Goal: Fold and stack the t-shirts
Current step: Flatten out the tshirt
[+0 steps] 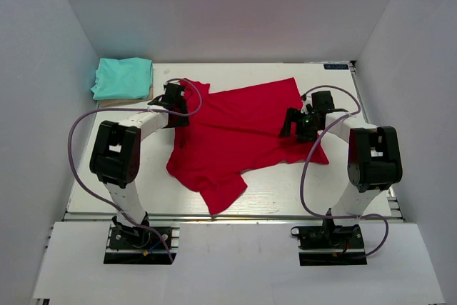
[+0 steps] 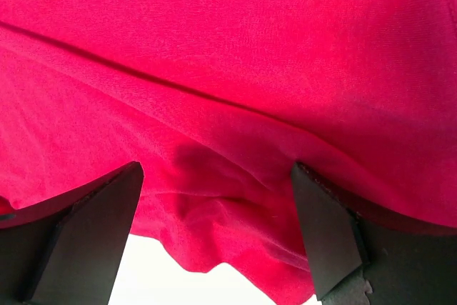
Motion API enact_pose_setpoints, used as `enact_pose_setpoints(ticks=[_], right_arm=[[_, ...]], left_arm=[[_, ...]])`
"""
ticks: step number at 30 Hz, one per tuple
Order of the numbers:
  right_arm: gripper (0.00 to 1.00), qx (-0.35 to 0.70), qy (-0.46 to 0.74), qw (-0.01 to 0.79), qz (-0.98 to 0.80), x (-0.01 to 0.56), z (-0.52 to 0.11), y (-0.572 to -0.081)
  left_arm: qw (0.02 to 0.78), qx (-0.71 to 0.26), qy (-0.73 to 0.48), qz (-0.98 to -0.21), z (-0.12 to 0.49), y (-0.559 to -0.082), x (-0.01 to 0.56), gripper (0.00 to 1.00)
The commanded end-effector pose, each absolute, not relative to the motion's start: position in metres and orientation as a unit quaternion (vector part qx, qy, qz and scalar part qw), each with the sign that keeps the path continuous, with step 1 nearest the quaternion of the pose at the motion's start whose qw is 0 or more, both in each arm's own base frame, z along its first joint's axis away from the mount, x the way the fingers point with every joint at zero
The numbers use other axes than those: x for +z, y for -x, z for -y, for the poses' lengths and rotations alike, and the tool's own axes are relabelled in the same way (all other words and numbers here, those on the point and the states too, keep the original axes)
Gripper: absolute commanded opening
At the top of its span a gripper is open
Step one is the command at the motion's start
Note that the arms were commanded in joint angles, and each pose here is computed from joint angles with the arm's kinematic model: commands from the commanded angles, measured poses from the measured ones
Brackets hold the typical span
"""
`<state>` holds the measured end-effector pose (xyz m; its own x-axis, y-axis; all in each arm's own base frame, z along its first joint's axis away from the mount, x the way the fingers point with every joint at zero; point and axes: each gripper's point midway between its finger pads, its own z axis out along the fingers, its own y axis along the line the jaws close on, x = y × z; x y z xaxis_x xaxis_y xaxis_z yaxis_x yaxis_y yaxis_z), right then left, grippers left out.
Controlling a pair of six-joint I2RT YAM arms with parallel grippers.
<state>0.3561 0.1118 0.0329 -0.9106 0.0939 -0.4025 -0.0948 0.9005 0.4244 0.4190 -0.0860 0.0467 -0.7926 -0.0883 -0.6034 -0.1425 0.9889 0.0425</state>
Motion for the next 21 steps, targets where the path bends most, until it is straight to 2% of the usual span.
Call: enact_pose_setpoints(ticks=[1, 2, 5, 7, 10, 17, 20, 21], right_arm=[[0.90, 0.195, -0.012, 0.191, -0.962, 0.016, -0.106, -0.352], [0.90, 0.195, -0.012, 0.191, -0.962, 0.016, -0.105, -0.352], [0.90, 0.185, -0.019, 0.184, -0.965, 0.012, -0.102, -0.349], [0.90, 0.184, -0.018, 0.186, -0.965, 0.013, -0.102, -0.350], [0.90, 0.180, -0.020, 0.185, -0.966, 0.012, -0.101, -0.351], [0.90, 0.166, -0.030, 0.175, -0.970, 0.007, -0.095, -0.347], [0.90, 0.158, -0.031, 0.173, -0.972, 0.006, -0.092, -0.347], [0.90, 0.159, -0.029, 0.172, -0.972, 0.005, -0.094, -0.346]], left_arm=[[0.343, 0.005, 0.056, -0.938, 0.099, -0.438, 0.055, 0.62], [0.340, 0.000, 0.058, -0.939, 0.098, -0.441, 0.053, 0.55], [0.337, -0.011, 0.047, -0.940, 0.099, -0.443, 0.049, 0.17], [0.332, -0.012, 0.050, -0.942, 0.096, -0.443, 0.045, 0.00], [0.341, -0.029, 0.045, -0.939, 0.098, -0.444, 0.047, 0.00], [0.396, 0.008, 0.091, -0.914, 0.064, -0.446, 0.069, 0.00], [0.397, -0.016, 0.034, -0.917, 0.073, -0.450, 0.075, 0.00], [0.387, -0.057, -0.007, -0.920, 0.091, -0.451, 0.074, 0.00]])
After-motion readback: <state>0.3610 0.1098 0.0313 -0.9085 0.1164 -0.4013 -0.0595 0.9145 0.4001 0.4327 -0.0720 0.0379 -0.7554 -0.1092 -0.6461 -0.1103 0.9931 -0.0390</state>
